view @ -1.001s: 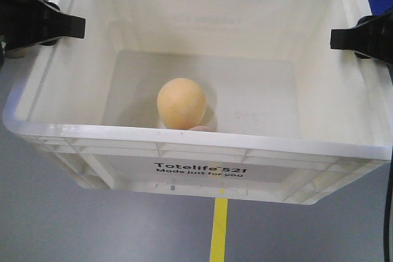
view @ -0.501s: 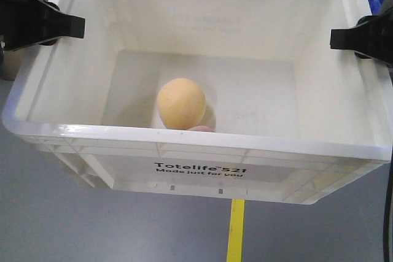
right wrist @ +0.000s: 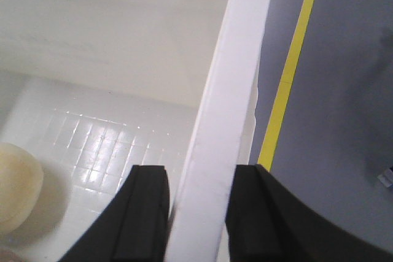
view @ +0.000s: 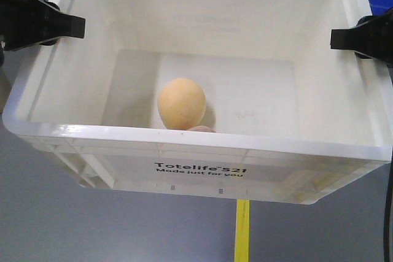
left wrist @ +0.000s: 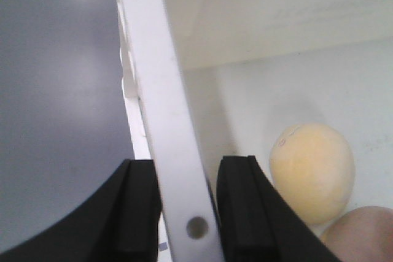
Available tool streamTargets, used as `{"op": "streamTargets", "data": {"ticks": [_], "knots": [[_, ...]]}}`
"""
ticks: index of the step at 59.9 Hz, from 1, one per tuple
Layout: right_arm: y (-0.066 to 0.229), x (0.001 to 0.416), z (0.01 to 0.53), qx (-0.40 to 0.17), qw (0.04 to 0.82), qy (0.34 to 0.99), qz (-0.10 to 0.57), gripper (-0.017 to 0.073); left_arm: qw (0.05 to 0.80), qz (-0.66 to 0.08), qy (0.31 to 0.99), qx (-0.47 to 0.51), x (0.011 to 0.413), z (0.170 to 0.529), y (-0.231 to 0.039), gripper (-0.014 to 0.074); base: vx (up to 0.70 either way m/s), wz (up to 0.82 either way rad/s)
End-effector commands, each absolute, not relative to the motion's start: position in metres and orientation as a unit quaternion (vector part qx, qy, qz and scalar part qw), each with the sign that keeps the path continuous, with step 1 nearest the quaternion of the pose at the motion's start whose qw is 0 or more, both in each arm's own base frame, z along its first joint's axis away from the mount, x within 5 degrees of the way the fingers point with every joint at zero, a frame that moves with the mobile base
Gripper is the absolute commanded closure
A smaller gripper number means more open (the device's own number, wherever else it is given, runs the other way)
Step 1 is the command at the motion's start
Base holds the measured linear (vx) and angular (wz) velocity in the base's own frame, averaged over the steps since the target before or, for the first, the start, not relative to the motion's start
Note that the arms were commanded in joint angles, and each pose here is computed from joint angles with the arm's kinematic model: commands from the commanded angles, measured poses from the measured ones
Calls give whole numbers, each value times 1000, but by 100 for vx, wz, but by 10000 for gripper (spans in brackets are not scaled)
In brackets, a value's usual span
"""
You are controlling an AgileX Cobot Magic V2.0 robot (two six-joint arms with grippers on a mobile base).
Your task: Place moving items into box and shelve
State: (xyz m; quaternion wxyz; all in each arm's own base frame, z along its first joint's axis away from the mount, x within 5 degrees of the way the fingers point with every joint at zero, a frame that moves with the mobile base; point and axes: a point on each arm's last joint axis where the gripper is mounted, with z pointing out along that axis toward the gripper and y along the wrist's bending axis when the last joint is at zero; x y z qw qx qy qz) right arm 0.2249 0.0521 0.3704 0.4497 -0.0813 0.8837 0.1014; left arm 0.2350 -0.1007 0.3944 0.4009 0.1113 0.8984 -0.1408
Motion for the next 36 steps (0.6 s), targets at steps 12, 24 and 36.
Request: {"op": "streamTargets", "data": {"ticks": [12, 24, 36], "knots": [[55, 224, 404, -70, 541, 828, 130, 565, 490, -217, 838, 103, 225, 432, -109, 600, 58, -9], [55, 224, 403, -69, 540, 828, 131, 565, 491, -215, 838, 103, 225, 432, -109, 600, 59, -7], [55, 224, 403, -70, 540, 829, 131, 565, 491, -215, 838, 103, 225, 432, -109, 600, 60, -8]]}}
